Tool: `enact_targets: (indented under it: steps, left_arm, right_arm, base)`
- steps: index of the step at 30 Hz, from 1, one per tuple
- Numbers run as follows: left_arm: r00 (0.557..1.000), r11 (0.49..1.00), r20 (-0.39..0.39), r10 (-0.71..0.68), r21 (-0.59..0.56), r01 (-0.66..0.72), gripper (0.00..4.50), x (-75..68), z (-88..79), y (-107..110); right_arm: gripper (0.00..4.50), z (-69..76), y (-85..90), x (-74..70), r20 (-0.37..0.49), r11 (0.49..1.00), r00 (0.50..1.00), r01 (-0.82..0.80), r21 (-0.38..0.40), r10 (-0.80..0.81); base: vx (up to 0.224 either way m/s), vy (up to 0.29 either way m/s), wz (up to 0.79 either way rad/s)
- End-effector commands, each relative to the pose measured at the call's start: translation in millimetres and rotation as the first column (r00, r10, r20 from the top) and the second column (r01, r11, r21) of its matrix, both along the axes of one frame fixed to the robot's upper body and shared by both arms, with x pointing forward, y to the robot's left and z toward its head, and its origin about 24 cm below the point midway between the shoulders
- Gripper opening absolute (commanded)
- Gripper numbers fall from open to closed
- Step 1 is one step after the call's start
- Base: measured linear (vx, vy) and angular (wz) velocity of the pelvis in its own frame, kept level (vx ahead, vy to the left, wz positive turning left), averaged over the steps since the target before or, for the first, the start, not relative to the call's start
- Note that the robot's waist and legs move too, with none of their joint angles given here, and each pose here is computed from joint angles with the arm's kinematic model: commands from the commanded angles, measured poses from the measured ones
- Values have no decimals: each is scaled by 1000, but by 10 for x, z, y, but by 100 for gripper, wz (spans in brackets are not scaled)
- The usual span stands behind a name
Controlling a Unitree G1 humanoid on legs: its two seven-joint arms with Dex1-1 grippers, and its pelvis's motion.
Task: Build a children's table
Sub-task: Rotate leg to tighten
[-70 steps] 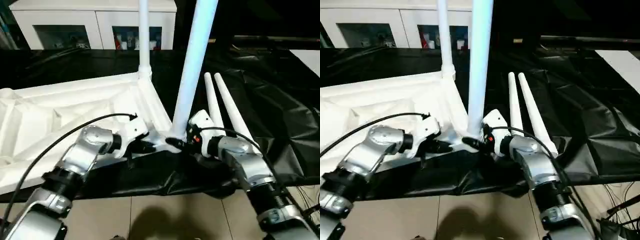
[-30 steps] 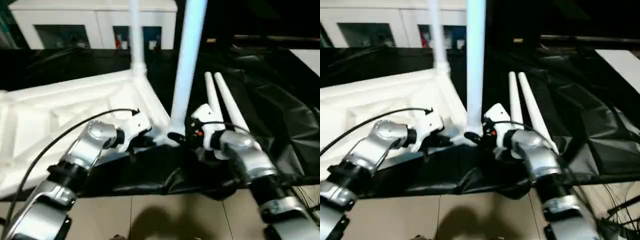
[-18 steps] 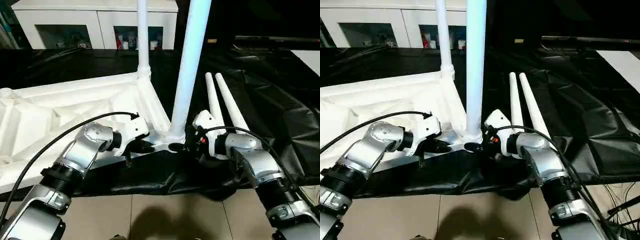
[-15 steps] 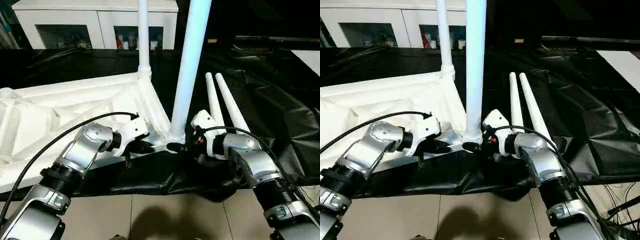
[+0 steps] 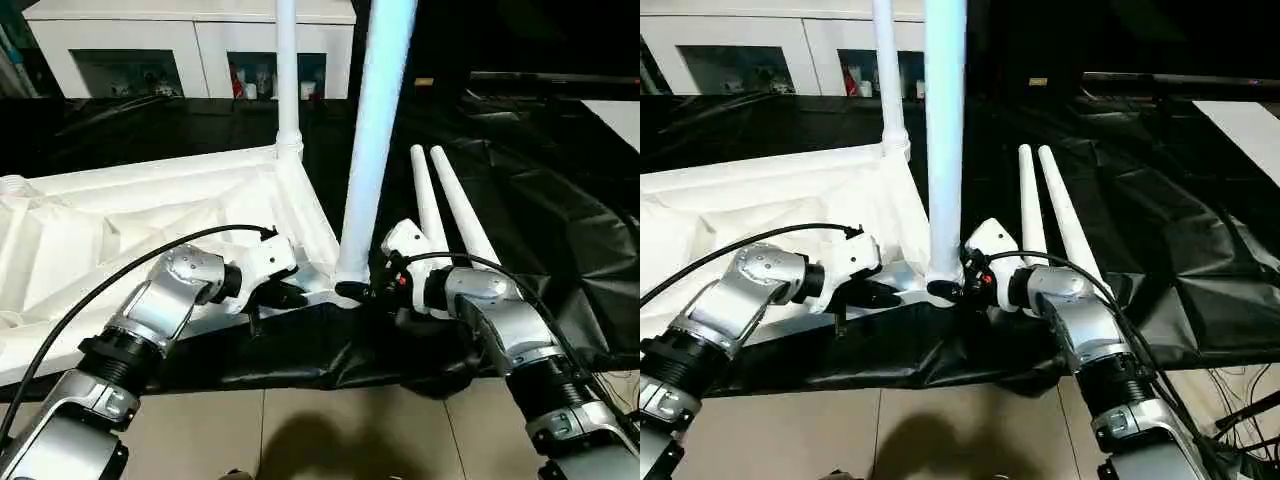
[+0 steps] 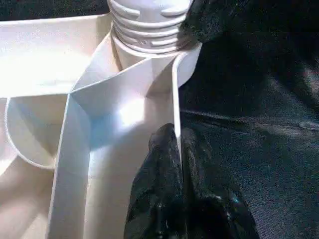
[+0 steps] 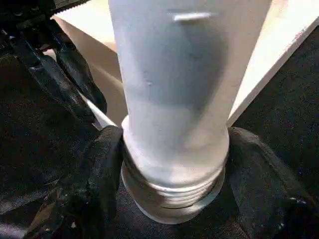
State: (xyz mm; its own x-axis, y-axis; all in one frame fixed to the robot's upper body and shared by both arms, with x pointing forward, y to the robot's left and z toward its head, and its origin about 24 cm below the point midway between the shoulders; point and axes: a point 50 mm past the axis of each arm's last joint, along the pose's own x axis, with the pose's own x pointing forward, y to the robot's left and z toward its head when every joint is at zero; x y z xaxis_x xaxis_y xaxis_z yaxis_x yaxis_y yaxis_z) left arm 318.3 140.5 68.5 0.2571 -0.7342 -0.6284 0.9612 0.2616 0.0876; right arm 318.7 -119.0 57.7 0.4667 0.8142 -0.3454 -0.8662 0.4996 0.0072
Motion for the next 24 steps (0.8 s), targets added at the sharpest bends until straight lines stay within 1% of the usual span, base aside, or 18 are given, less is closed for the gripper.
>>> enact_targets:
  steps: [1,9,12,13,14,16,17,18,19,20,21,22,23,24]
  left_arm:
    - [999,999,-12,-46,16,46,0,-44,-20,-51]
    - [999,999,-17,-46,21,46,0,-52,-32,-52]
    - [1000,1000,-5,-6,17,6,0,-26,-65,-80]
    - [1000,1000,5,31,5,-31,0,2,-83,-120]
    - [999,999,7,42,1,-42,0,11,-91,-136]
    - [994,994,22,107,-14,-106,0,62,-125,-215]
    - [986,986,27,164,-29,-163,0,106,-149,-293]
    - [986,986,27,164,-29,-163,0,106,-149,-293]
    - [977,977,28,211,-41,-209,0,144,-163,-359]
    - [977,977,28,211,-41,-209,0,144,-163,-359]
    - [972,972,35,233,-42,-232,0,166,-167,-399]
    - [972,972,35,233,-42,-232,0,166,-167,-399]
    - [957,958,48,286,-52,-283,0,218,-168,-489]
    - [946,947,66,319,-56,-316,0,255,-164,-553]
  right_arm:
    - [277,61,35,15,21,1000,1000,-10,10,10]
    - [269,17,43,-8,11,1000,1000,-7,8,7]
    - [269,-73,19,4,4,997,997,76,-11,-76]
    - [268,-137,7,32,-10,988,988,156,-16,-156]
    - [268,-162,5,40,-18,982,982,186,-17,-186]
    - [268,-243,37,54,-42,962,961,273,-14,-273]
    - [268,-295,89,67,-59,939,937,344,-8,-344]
    - [267,-295,89,67,-59,939,937,344,-8,-344]
    - [267,-325,139,91,-71,912,910,410,-4,-409]
    - [267,-325,139,91,-71,912,910,410,-4,-409]
    - [267,-340,168,109,-80,892,889,452,-2,-450]
    - [267,-340,168,109,-80,892,889,452,-2,-450]
    - [267,-363,224,156,-87,838,835,546,-4,-544]
    - [267,-377,276,182,-97,804,800,595,-4,-593]
  base:
    - [0,0,0]
    - [0,0,0]
    - [0,0,0]
    - [0,0,0]
    - [0,0,0]
    - [0,0,0]
    - [0,0,0]
    - [0,0,0]
    - [0,0,0]
    - [0,0,0]
    - [0,0,0]
    - [0,0,0]
    - [0,0,0]
    - [0,0,0]
